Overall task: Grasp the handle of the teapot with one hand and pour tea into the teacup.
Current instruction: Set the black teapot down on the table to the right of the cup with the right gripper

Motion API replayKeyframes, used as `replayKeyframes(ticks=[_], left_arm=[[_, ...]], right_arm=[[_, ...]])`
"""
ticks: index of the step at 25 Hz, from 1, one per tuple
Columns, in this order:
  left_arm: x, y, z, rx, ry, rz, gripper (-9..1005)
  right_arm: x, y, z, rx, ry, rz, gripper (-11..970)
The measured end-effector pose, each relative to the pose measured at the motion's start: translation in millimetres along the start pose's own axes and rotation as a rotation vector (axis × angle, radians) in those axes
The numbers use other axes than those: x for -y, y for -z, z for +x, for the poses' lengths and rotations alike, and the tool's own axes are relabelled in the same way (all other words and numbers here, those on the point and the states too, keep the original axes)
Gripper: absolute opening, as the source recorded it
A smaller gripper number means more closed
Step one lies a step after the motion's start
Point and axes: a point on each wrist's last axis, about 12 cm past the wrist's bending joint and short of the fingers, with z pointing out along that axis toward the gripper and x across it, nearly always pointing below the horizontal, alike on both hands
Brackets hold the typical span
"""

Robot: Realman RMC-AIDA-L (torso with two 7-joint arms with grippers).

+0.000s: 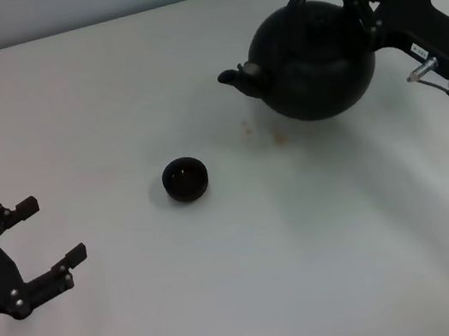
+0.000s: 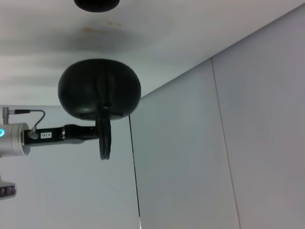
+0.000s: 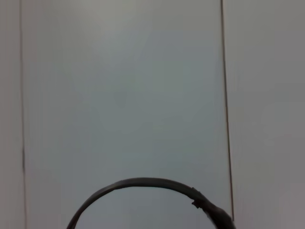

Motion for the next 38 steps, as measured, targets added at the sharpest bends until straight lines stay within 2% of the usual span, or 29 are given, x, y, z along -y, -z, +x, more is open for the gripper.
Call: replayKeyframes(ticks=[12, 38], left_arm=[[-0.8, -0.8, -0.4, 0.003, 0.002, -0.005, 860], [-0.9, 0.1, -1.0, 0.011, 0.001, -0.014, 860]], right_arm=[[-2.9, 3.6, 14.9, -0.087, -0.003, 0.039, 77], [-5.6, 7.8, 19.0, -0.091, 0.029, 0.058, 102]])
